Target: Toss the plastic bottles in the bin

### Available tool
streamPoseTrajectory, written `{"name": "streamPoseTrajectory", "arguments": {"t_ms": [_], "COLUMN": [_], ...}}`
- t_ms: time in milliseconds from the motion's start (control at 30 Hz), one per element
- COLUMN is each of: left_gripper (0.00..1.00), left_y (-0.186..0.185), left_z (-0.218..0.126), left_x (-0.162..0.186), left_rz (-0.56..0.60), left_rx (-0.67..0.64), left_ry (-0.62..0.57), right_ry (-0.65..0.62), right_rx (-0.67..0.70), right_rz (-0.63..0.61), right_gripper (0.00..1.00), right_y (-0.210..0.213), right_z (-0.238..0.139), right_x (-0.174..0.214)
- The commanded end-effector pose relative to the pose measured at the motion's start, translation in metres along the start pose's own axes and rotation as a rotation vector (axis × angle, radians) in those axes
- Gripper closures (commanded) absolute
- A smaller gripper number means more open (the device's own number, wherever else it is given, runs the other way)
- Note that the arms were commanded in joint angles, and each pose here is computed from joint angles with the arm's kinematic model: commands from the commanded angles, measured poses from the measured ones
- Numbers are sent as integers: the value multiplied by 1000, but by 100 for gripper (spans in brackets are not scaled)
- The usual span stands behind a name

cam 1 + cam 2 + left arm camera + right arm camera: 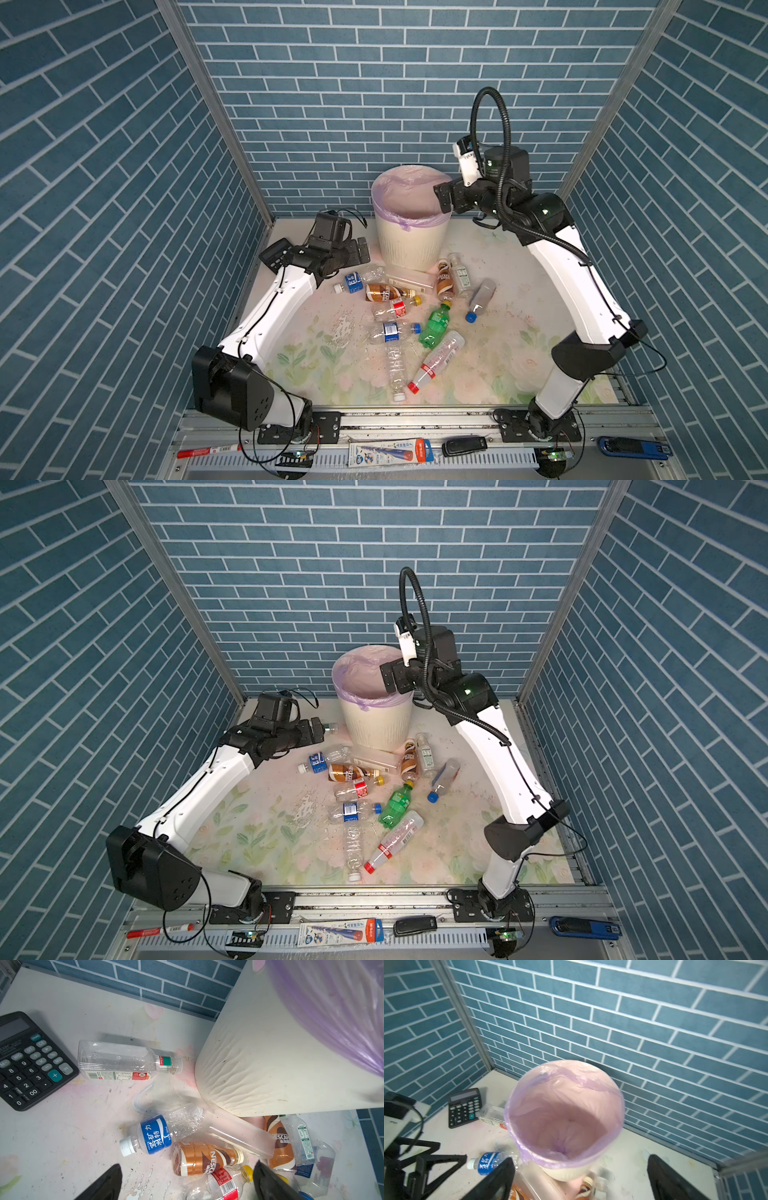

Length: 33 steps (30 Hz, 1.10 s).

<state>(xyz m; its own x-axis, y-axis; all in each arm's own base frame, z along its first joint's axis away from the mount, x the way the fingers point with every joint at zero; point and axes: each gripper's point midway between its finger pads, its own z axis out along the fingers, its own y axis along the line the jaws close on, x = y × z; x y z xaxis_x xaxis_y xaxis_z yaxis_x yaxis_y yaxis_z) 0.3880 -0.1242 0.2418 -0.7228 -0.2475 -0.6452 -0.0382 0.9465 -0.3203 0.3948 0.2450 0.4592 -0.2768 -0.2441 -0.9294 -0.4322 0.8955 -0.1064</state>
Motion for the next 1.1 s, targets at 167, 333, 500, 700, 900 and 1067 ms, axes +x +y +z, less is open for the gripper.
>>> {"name": "streamPoseTrajectory", "arguments": {"t_ms": [167, 333, 500, 700, 900, 1067], "left_gripper": [1, 1, 1, 1, 1, 1], "left_y": [-10, -12, -18, -33, -60, -101], "left_z": [-11, -13, -9, -5, -8, -9], "left_x": [40, 64, 86, 110, 117, 124], "left_rz": [-103, -120, -105, -38, 27, 134], "left_rx": [134, 194, 243, 284, 385, 492], "left_ry": [115, 139, 137, 141, 88, 69], "right_ry": [162, 219, 324, 472, 558, 583], "right_rx": [261, 226, 258, 288, 327, 341], "right_rz": [142, 252, 313, 403, 438, 494], "right_gripper": [1, 1, 1, 1, 1, 1], "right_y": [-49, -42, -44, -38, -40, -46], "right_z": [-8, -19, -20, -15, -5, 9], "right_x": [103, 164, 223, 298, 353, 380]}}
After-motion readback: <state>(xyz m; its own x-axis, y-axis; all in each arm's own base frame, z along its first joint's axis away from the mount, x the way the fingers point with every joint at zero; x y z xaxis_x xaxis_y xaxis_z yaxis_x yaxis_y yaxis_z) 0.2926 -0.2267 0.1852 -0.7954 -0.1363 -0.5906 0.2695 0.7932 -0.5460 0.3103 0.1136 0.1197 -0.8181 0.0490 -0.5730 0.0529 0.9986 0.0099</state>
